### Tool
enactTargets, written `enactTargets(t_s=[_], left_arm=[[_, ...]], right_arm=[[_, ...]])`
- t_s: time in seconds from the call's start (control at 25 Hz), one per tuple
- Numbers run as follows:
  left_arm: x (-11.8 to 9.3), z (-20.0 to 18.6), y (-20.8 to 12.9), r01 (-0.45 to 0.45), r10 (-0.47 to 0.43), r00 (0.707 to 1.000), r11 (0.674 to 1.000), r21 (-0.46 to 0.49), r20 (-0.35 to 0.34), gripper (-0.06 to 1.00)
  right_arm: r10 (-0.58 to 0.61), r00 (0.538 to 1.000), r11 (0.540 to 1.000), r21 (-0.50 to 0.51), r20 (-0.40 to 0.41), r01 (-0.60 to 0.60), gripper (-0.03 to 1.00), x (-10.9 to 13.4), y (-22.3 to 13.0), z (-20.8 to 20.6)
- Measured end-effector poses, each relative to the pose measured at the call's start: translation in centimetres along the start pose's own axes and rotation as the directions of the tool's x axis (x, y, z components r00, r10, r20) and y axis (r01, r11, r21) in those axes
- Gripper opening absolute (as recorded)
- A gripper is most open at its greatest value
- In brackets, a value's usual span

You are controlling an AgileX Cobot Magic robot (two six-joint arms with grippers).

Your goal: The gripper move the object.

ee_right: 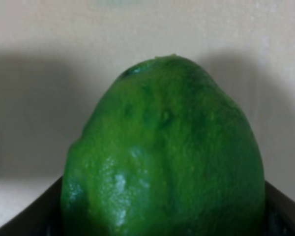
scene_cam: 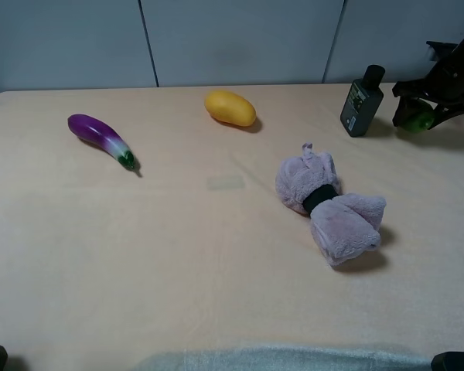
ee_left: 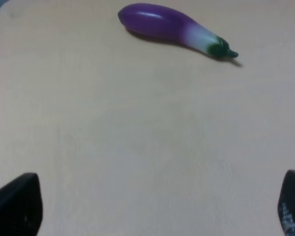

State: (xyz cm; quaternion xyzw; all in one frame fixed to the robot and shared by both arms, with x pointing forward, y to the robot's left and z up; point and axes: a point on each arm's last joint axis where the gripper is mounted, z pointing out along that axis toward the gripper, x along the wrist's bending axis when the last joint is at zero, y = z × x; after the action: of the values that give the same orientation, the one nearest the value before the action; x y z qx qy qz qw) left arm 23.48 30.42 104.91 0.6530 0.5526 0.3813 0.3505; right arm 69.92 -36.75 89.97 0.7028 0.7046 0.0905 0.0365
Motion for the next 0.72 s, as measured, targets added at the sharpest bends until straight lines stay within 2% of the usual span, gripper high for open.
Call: enactTargets(t_s=[0.72], left_arm=[[0.0,0.0,0.0,0.0,0.0,1.0,1.0,0.0,0.0,0.95]], right_arm=[[0.013,1.0,1.0,-0.018,0.007,-0.013,0.48,-0.7,0.1,1.1]])
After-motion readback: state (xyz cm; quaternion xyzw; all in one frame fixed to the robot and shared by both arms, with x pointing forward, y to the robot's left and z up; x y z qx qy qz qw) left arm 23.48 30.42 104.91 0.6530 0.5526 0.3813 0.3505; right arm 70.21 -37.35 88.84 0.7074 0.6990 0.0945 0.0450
